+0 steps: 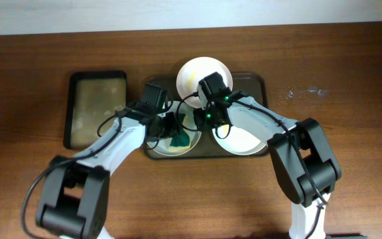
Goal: Clean dirty plates on tray and stack at the side
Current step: 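Hold the grey-blue plate rim with the right gripper and scrub with sponge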
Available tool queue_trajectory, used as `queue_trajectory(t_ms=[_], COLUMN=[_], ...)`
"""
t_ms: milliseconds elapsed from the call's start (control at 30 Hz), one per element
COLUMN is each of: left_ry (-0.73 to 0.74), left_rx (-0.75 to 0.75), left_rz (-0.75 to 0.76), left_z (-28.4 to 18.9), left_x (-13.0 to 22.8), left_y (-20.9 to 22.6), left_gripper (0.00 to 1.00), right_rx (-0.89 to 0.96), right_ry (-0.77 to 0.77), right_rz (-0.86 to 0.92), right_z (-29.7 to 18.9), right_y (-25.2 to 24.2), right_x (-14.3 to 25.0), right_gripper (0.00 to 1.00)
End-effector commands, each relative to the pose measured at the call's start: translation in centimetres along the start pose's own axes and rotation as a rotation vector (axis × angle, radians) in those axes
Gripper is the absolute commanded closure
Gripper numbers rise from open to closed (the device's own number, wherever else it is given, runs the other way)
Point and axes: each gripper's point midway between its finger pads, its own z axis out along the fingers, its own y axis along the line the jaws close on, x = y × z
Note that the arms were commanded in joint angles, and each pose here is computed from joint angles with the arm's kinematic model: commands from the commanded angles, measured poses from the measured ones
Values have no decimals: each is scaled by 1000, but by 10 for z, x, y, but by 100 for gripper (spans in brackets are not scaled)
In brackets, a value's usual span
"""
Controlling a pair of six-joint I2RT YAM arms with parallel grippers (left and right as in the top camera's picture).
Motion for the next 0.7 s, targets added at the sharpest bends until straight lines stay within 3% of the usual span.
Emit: queue_trajectory(t_ms=[0,100,167,300,500,667], left_ry=[48,59,49,6,-184,-307], left_rx=[-19,-29,-83,-258,-661,-642], left_rz=[-20,-22,-23,-19,35,18], left_z=[18,23,27,23,-18,-54], left_x=[11,13,12,8,-23,-53], left_y=[8,11,22,54,113,96], left_gripper=[59,66,81,100,100,100], right_rx=[11,11,11,15,50,50], right_ry=[27,27,28,34,43,44], right_rz=[7,8,8,6,9,9], right_z=[8,7,7,7,7,7], right_y=[-1,-1,-1,-2,-9,-9], right_x=[7,7,7,9,12,12], right_gripper=[82,82,82,82,85,86])
